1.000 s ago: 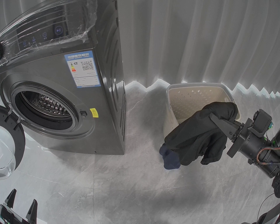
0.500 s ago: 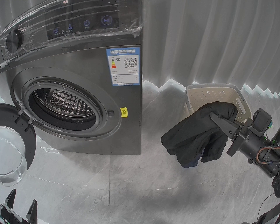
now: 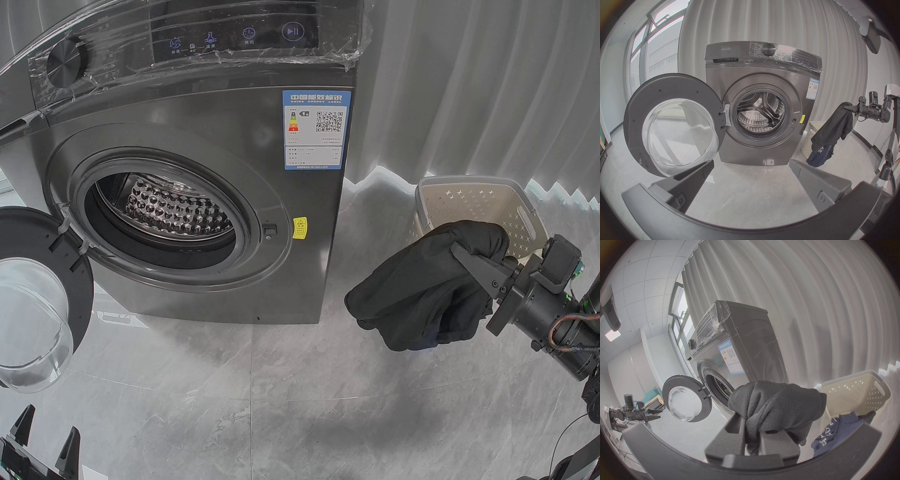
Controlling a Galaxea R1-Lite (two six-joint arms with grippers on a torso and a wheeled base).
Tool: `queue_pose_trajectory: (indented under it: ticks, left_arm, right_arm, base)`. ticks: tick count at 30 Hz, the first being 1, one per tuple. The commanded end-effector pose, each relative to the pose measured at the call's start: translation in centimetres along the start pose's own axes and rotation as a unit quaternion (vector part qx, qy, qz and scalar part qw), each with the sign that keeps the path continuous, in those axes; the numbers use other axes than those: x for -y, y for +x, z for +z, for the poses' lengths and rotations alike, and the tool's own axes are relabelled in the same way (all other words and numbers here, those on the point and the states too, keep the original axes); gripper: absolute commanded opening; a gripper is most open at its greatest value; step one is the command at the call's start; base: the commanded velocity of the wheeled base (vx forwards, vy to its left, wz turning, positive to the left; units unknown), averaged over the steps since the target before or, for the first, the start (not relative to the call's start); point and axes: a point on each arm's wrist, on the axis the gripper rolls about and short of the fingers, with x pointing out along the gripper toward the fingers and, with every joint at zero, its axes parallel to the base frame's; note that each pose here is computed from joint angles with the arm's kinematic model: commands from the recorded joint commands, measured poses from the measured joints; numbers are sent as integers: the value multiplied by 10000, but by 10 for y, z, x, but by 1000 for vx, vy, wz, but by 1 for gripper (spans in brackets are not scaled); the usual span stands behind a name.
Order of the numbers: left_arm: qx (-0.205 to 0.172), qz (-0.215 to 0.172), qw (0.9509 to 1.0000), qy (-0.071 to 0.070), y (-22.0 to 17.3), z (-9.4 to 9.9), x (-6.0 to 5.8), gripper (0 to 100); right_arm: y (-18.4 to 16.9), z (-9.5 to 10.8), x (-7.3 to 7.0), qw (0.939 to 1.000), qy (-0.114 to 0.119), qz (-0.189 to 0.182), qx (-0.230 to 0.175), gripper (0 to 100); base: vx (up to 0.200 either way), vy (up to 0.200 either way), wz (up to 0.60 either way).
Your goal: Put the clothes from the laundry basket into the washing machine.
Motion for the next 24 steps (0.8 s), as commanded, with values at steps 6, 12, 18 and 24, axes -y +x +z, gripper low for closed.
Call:
queue_pose_trajectory:
  ticks: [6, 12, 18, 24]
  left_arm:
    - [-36, -3, 10000, 0, 1, -5, 0, 100]
    - [-36, -3, 10000, -7, 1, -5, 0, 100]
    - [-36, -3, 10000, 0, 1, -5, 0, 100]
    - [-36, -3, 10000, 0, 1, -5, 0, 100]
  right_arm:
    - [0, -1, 0, 10000, 9, -7, -25, 0]
    - [1, 0, 0, 10000, 8, -11, 6, 0]
    - [1, 1, 1, 10000, 6, -17, 14, 0]
    - [0, 3, 9, 9998, -30, -210, 52, 0]
  base:
    - [-33, 0, 0]
    - [0, 167, 0]
    - [0, 200, 0]
    - [0, 200, 0]
